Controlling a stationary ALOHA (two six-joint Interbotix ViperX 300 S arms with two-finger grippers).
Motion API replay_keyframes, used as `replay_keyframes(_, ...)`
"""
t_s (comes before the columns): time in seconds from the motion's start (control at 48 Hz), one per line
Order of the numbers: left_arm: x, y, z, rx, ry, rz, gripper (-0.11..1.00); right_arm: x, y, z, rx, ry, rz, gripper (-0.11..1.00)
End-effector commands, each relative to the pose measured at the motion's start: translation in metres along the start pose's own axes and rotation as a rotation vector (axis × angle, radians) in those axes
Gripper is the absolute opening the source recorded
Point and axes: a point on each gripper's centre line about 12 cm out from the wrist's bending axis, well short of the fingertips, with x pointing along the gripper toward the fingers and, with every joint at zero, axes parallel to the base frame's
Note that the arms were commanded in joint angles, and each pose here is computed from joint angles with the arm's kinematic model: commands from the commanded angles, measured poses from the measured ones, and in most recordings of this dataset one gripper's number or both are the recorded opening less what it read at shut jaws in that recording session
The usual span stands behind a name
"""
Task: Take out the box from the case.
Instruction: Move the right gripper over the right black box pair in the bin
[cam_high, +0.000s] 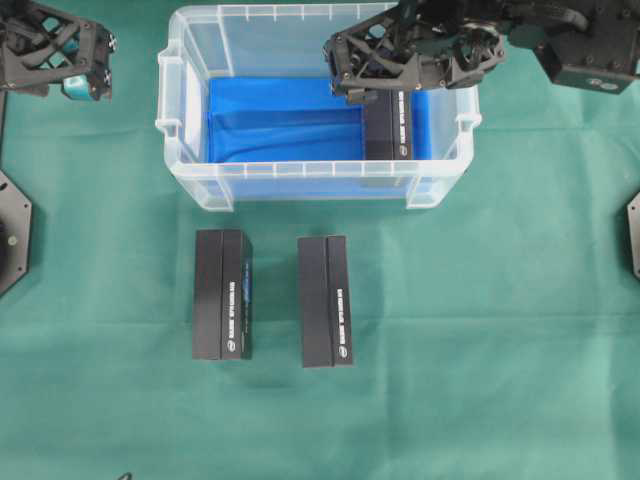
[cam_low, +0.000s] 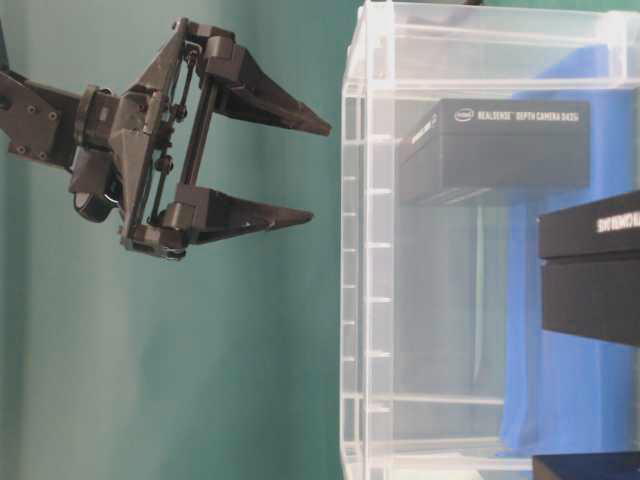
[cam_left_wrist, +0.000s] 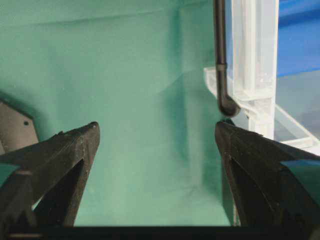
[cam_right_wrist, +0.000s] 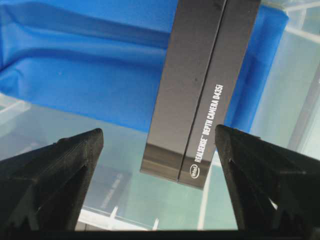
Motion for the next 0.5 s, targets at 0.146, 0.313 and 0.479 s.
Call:
replay_keyframes(0.146, -0.0062, -0.001, 0.0001, -0.002, -0.009, -0.021, 0.94, -0.0123, 0.005, 0.0035, 0.002, -0.018, 0.035, 0.92)
replay_keyframes(0.313, -0.0062, -0.0009, 0.0002, -0.002, -0.01, -0.021, 0.94, -0.0123, 0.0042, 0.0038, 0.0, -0.02, 0.028, 0.92)
replay_keyframes(0.479, -0.0062, -0.001, 0.0001, -0.002, -0.009, -0.021, 0.94, -0.0123, 0.0038, 0.0037, 0.002, -0.02, 0.025, 0.92)
